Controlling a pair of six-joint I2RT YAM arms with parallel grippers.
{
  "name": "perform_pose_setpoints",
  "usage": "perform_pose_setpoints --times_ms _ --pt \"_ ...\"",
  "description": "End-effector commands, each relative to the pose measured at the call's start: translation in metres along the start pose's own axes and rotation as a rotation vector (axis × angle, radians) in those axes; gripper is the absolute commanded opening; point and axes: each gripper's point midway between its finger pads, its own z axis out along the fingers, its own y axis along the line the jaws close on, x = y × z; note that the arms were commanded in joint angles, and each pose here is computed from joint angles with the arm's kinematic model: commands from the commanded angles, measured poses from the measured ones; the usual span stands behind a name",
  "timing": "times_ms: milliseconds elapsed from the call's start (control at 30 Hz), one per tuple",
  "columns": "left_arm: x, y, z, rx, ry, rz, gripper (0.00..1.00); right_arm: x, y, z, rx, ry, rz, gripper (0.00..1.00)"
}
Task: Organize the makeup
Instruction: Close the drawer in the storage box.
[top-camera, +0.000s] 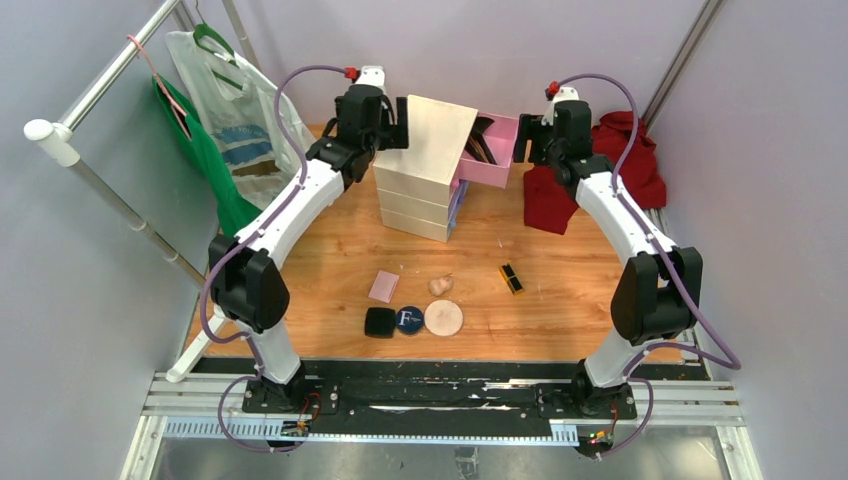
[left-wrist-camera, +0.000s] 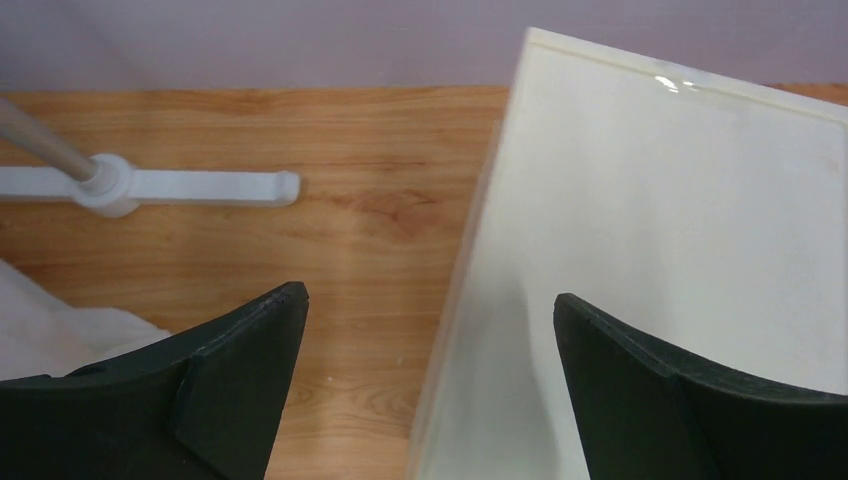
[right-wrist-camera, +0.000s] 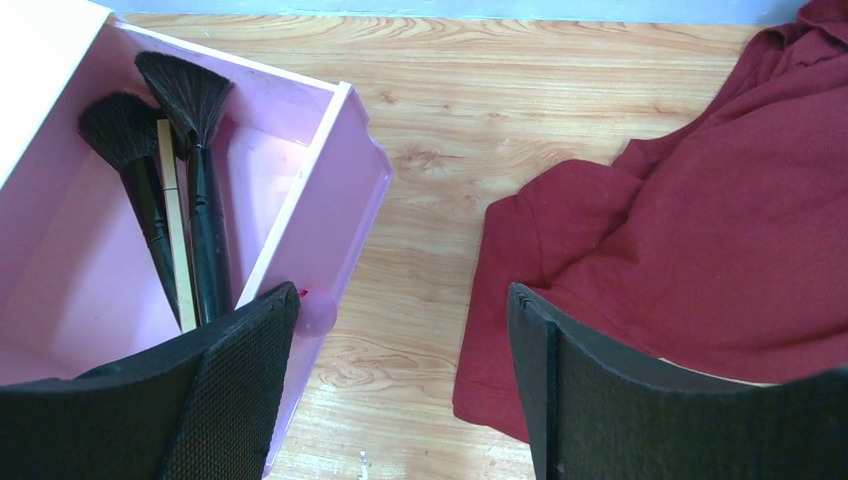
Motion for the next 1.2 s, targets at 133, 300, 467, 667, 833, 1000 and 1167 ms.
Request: perform_pose_setpoints --times_ms 133,300,467,667,833,1000,1167 --pt "0.005 0.067 0.010 -0.203 0.008 -0.089 0.98 -0.013 0.012 0.004 -0.058 -0.025 0.010 0.76" --pt "0.018 0.070 0.025 -0.209 0.035 -0.086 0.98 -0.010 0.013 0.008 -0.063 -0.016 0.010 0.76" --pt "0.034 0.062 0.040 -0.165 0.085 -0.082 0.98 -0.007 0.015 0.011 -0.073 -0.007 0.010 0.76" --pt "0.043 0.050 0.041 -0.097 0.103 -0.092 0.98 -0.007 0.028 0.016 -0.144 -0.012 0.021 0.75" --pt "0.042 0.043 0.038 -0.054 0.100 -0.107 0.98 -0.010 0.042 0.017 -0.209 -0.019 0.048 0.75" --pt "0.045 0.037 0.035 -0.022 0.111 -0.122 0.98 -0.017 0.060 0.012 -0.278 -0.040 0.066 0.75" --pt "0.051 0.031 0.034 0.007 0.130 -0.127 0.98 -0.021 0.083 0.007 -0.346 -0.046 0.078 0.75"
